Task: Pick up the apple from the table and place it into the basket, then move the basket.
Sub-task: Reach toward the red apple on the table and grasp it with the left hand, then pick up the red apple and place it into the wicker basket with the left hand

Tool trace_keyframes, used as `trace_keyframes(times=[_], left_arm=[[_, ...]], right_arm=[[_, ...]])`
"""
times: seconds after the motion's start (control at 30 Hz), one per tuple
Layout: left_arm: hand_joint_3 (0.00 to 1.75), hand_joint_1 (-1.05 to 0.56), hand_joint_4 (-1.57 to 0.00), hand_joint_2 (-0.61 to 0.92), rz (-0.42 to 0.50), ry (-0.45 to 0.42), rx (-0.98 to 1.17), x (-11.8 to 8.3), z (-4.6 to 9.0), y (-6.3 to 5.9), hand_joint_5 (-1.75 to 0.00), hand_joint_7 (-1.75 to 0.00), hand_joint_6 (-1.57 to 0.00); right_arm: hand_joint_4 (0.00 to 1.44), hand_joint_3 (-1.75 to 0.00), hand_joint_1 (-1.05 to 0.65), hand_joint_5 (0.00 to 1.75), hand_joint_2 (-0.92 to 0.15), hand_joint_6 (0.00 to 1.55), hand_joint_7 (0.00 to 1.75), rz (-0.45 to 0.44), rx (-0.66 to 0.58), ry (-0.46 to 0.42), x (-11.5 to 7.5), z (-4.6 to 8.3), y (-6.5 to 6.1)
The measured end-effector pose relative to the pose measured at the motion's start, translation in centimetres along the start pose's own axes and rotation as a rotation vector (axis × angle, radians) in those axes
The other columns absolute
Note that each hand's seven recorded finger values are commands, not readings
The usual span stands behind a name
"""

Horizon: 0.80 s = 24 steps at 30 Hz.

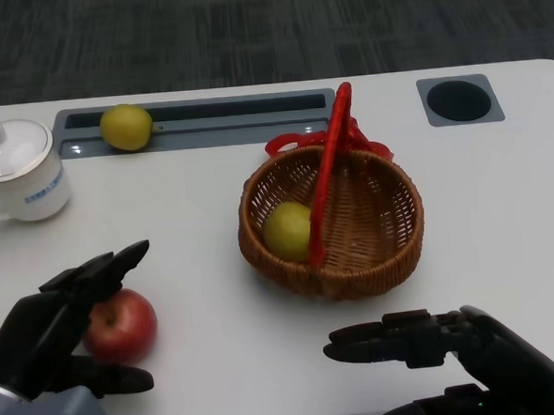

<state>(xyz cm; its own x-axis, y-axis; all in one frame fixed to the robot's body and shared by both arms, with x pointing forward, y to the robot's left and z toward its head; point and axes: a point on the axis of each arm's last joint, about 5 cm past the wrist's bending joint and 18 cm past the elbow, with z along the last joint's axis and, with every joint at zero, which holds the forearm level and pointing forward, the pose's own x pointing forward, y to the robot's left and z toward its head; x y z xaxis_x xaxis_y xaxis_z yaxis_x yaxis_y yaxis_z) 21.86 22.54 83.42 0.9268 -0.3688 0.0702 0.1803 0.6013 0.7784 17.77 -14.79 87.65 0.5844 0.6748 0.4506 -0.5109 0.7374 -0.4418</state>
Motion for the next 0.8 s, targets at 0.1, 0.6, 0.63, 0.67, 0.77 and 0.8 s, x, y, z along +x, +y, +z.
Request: trace_keyframes(times=[0.1,0.6,0.63,0.67,0.77,0.8], left_arm=[[0.01,-0.92,-0.15,0.68,-0.031,0.038,0.01,0.3,-0.1,-0.5,0.0,0.0,-0.14],[0.01,-0.48,-0.69,0.69,0.029,0.11,0.124,2.4,0.3,-1.8,-0.09,-0.06,-0.59],[0.01,-0.42,-0.78,0.7,0.038,0.112,0.107,2.4,0.4,-2.0,-0.09,-0.06,-0.68],[0.01,-0.37,-0.88,0.72,0.046,0.113,0.089,2.5,0.5,-2.1,-0.09,-0.06,-0.77],[0.01,-0.23,-1.13,0.77,0.051,0.119,0.043,2.6,0.6,-2.1,-0.09,-0.07,-1.01],[0.01,-0.2,-1.18,0.79,0.051,0.12,0.03,2.7,0.7,-2.1,-0.08,-0.06,-1.06]], right_arm=[[0.73,0.0,-0.46,0.0,-0.87,0.69,0.0,0.001,-0.001,-0.001,0.0,0.1,0.0],[0.74,0.0,-0.47,0.0,-0.89,0.7,0.0,0.01,0.006,0.029,-0.5,0.2,0.1],[0.74,-0.01,-0.48,0.0,-0.89,0.7,0.0,0.01,0.006,0.03,-0.5,0.2,0.1],[0.74,-0.01,-0.48,0.0,-0.9,0.7,0.0,0.01,0.006,0.03,-0.5,0.3,0.1],[0.75,-0.01,-0.48,0.0,-0.9,0.71,0.0,0.01,0.005,0.028,-0.5,0.3,0.1],[0.75,-0.01,-0.48,0.0,-0.91,0.71,0.0,0.01,0.005,0.028,-0.5,0.3,0.1]])
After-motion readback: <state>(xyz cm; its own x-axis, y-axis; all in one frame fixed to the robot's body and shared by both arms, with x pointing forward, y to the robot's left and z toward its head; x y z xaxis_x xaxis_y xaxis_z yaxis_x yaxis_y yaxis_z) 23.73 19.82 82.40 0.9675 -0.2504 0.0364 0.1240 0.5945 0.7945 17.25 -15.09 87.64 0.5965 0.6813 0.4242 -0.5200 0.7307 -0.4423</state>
